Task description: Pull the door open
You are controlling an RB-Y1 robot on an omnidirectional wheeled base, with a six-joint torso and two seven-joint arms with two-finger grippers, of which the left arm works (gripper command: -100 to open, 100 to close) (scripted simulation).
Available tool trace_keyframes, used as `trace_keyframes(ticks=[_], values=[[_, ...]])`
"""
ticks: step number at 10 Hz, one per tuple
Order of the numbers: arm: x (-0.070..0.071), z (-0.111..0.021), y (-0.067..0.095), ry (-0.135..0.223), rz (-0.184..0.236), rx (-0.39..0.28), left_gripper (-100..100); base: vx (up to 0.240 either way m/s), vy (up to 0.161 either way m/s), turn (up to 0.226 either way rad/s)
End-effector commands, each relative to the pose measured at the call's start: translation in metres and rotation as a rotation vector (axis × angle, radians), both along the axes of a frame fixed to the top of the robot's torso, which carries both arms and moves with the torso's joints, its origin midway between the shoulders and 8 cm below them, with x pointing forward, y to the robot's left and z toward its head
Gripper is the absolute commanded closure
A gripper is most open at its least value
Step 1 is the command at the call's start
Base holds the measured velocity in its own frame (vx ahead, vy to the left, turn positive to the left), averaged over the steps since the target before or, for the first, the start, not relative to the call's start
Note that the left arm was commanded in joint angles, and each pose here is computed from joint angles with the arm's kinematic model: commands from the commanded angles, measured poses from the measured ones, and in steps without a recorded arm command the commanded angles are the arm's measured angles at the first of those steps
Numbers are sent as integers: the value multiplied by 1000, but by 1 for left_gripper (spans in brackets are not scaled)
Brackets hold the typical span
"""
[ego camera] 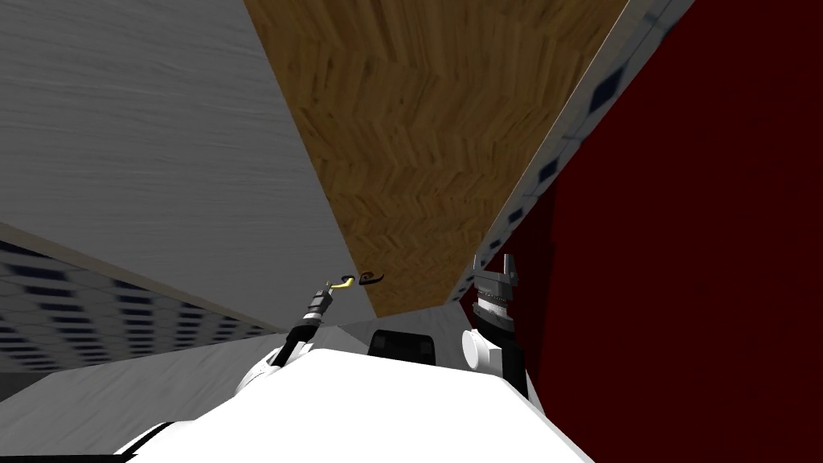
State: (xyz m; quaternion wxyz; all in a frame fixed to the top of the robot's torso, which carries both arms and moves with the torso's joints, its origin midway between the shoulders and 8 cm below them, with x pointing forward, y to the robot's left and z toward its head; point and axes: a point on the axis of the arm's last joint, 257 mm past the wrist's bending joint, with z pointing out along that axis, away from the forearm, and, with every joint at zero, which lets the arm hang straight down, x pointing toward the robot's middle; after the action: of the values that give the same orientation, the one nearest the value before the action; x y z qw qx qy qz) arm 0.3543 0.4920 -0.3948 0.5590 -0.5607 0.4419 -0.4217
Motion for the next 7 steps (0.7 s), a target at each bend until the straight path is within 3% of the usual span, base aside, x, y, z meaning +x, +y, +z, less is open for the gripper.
trace_keyframes(ticks=[1,3,7], values=[[-17,-3,15,20,18,12,100,-155,3,7],[-21,-2,16,21,9,15,100,-106,-15,-6],[-24,1,-16,-2,-108,3,100,-169,9,-83]])
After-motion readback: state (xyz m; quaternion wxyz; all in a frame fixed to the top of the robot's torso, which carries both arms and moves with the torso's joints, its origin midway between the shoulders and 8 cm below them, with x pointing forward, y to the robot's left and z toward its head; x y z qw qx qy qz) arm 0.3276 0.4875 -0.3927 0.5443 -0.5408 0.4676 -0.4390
